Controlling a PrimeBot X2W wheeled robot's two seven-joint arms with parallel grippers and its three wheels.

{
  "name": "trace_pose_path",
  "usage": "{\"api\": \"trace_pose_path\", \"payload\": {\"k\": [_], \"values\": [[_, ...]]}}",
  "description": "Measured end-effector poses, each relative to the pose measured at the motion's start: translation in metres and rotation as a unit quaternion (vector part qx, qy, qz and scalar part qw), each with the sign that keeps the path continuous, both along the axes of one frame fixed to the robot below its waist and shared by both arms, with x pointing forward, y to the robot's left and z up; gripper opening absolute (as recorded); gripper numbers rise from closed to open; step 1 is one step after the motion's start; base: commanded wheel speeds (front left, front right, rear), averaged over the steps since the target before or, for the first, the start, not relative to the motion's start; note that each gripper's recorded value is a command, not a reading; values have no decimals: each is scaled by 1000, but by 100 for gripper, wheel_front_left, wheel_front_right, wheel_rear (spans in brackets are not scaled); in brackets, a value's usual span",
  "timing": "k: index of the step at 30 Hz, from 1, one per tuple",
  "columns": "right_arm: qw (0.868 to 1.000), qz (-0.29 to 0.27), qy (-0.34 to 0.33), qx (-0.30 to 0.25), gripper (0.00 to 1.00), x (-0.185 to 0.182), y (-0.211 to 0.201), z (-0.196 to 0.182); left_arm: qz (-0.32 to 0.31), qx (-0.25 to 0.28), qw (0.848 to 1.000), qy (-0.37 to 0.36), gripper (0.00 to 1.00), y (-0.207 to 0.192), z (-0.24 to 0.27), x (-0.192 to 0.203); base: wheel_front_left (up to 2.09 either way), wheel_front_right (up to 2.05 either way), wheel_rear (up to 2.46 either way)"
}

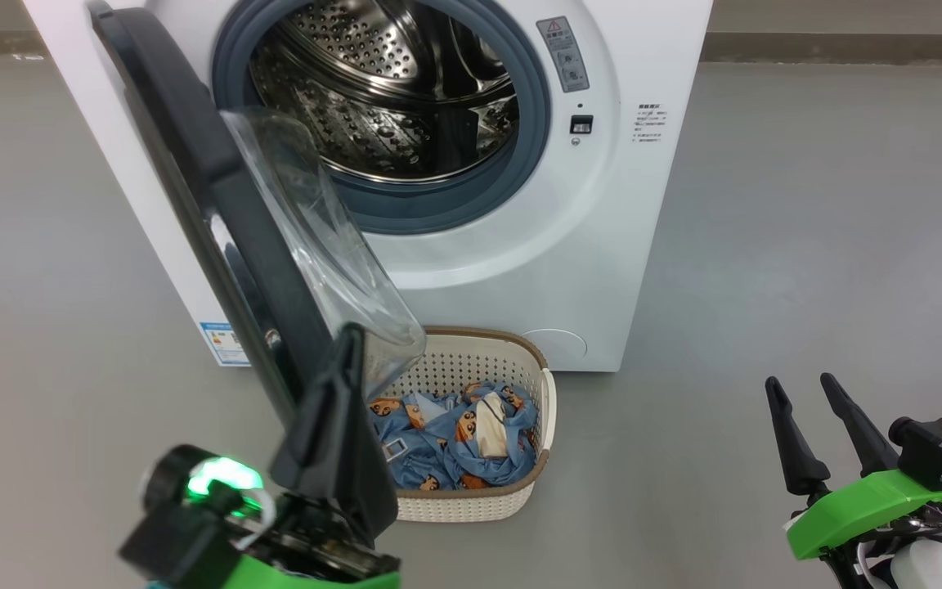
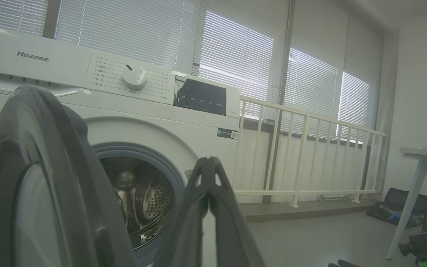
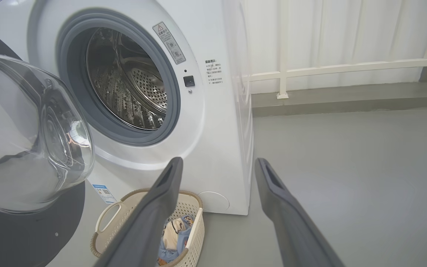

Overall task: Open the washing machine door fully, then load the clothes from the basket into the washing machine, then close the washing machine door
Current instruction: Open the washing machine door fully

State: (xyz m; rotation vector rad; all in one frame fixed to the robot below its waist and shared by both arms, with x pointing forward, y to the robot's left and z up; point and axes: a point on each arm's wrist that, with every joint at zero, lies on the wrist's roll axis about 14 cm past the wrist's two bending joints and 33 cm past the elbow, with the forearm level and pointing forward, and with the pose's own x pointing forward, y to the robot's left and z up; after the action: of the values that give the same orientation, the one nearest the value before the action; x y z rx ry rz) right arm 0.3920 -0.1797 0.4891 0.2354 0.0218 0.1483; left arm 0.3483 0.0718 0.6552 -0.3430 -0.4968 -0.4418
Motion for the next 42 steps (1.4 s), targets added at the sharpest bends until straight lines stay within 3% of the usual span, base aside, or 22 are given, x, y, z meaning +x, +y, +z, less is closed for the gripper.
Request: {"api": "trace_pose_path", "payload": {"k": [14, 22, 42], "values": [[1000, -15, 7, 6, 100, -6, -8, -4, -91, 11, 985, 147, 0, -53, -86, 1, 0, 0, 0], [1000, -20, 11, 8, 100, -8, -11, -7, -85, 14, 974, 209, 0, -50, -123, 8, 0, 0, 0], [1000, 2, 17, 8, 100, -2, 5, -10, -22, -18, 971, 238, 0, -11, -136, 20, 0, 0, 0]]}}
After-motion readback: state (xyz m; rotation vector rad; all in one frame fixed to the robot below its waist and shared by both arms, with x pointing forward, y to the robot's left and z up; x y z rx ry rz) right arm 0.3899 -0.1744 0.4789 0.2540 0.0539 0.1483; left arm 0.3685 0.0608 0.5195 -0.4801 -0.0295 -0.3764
